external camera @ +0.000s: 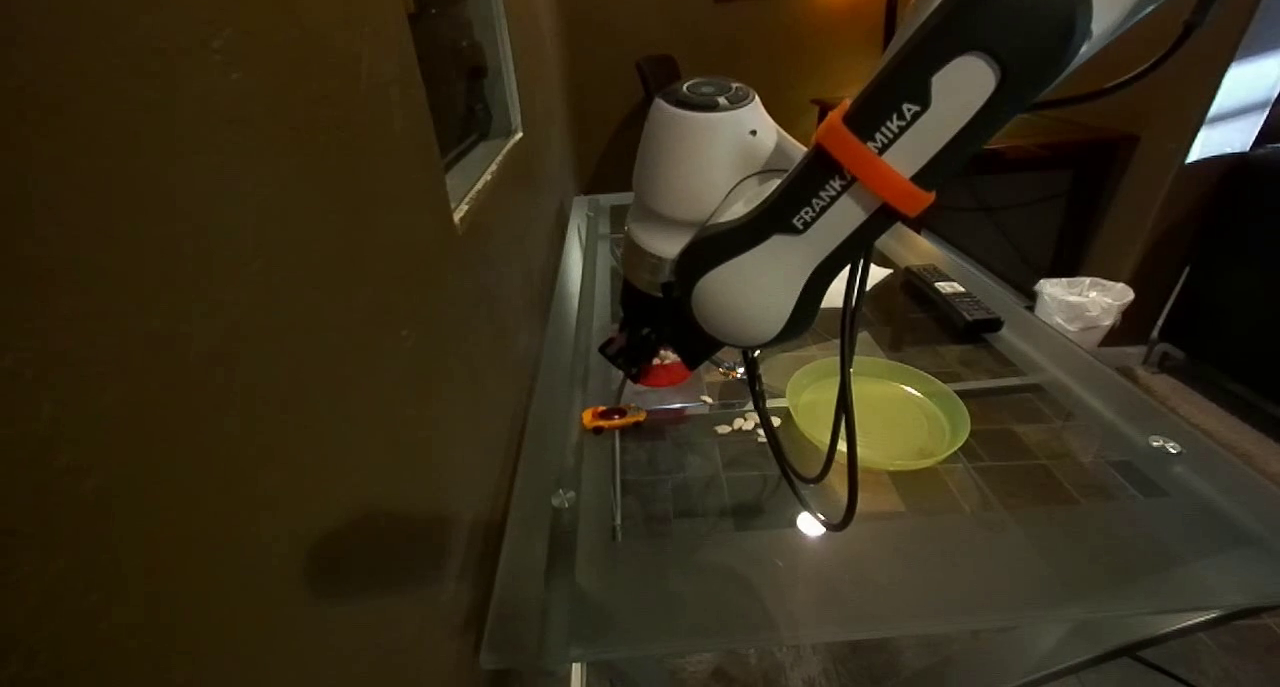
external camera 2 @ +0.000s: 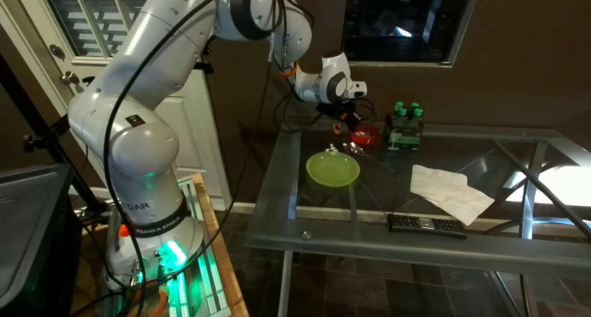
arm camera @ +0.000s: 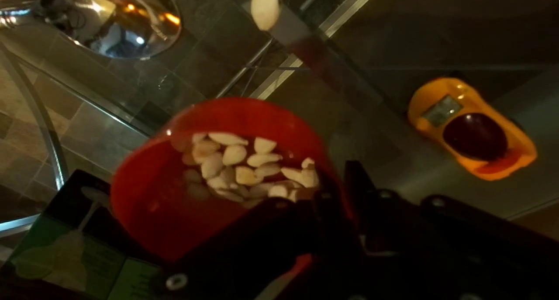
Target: Pick up the red bowl from the counter and pour it's contents on the yellow bowl
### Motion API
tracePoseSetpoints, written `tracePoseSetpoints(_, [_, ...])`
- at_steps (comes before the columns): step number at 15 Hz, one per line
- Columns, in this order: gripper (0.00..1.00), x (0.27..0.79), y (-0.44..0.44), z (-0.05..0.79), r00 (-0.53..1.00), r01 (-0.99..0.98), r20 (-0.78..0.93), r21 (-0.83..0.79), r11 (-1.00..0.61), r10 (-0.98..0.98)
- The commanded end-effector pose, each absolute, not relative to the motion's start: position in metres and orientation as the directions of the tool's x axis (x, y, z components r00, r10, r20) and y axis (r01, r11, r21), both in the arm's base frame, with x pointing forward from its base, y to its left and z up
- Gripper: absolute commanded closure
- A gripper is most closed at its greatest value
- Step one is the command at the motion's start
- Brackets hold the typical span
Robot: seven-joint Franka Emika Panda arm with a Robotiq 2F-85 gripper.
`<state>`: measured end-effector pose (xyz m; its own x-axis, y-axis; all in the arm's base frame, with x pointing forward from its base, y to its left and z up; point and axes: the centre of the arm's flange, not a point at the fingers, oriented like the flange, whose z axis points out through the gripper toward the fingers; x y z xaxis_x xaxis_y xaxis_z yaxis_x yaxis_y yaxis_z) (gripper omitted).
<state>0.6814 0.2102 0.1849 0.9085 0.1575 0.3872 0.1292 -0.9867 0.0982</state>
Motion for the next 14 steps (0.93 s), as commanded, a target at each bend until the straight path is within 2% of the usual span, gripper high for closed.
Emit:
tracePoseSetpoints(1, [1.0,0.669,0.223,0.195,0.895,0.119,0.412,0.141,-0.983,0.167])
tracePoseSetpoints(6, [0.99,0.631,0.228,0.244,0.886,-0.024,0.457,0.224,-0.974,0.083])
tracePoseSetpoints(14, [0.99,0.529,0.161,0.283,0.952,-0.229,0.258,0.231,-0.946,-0.168])
